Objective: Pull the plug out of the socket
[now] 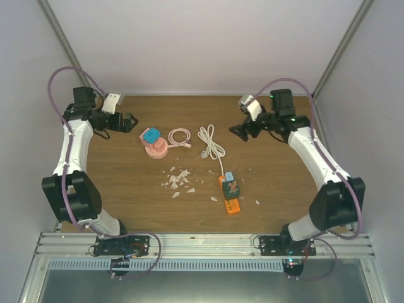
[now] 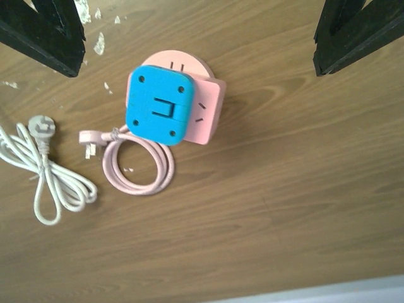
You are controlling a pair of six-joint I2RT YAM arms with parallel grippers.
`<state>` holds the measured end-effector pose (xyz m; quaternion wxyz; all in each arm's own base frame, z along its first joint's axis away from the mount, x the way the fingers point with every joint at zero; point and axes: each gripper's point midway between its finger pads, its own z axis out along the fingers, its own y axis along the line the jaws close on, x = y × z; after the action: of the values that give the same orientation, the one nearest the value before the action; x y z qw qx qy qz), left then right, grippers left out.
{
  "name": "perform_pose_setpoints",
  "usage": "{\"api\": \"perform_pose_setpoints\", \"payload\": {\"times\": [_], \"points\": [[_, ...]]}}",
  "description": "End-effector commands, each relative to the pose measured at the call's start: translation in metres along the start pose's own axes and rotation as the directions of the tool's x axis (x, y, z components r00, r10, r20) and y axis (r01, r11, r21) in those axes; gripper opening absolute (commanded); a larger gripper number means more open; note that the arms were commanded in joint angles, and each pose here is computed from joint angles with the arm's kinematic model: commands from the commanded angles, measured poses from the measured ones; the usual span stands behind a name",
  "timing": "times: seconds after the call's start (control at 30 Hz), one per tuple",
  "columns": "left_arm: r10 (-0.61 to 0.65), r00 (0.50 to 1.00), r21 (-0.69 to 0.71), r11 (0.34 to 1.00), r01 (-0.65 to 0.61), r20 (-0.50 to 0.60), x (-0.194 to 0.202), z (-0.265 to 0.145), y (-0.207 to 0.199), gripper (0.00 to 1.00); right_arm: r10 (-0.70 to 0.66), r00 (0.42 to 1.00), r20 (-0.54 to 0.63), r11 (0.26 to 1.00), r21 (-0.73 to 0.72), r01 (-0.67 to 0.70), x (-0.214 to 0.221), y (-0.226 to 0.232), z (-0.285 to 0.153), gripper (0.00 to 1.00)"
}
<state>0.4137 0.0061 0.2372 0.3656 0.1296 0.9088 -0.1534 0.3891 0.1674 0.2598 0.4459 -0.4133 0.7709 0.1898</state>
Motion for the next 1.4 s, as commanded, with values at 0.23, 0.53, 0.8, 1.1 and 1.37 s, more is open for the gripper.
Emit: {"api": "perform_pose_setpoints", "payload": {"times": [0.23,0.53,0.8,1.1,1.37], "points": [[0.009,1.0,0.124,0.992,-0.01,0.015,-0.005,-0.004,-0.015,0.99,-0.213,0.977,0.016,0.943,-0.259,0.21,-0.042,0.064,0.115,1.0],[-0.095,0.995,0.15,0.985,0.089,0.034,0.0,-0.005,-0.01,0.99,-0.311,0.95,0.015,0.896,-0.329,0.298,-0.046,0.089,0.197,0.98],[-0.144,0.989,0.142,0.98,0.137,0.043,0.003,-0.008,-0.003,0.99,-0.323,0.946,-0.005,0.885,-0.355,0.3,-0.031,0.102,0.247,0.9],[-0.152,0.987,0.131,0.981,0.144,0.052,0.0,-0.015,0.0,0.99,-0.362,0.932,-0.027,0.868,-0.375,0.327,-0.002,0.122,0.288,0.8],[-0.152,0.987,0.112,0.983,0.145,0.053,0.001,-0.016,0.002,0.99,-0.399,0.915,-0.06,0.856,-0.381,0.349,0.023,0.124,0.308,0.74]]}}
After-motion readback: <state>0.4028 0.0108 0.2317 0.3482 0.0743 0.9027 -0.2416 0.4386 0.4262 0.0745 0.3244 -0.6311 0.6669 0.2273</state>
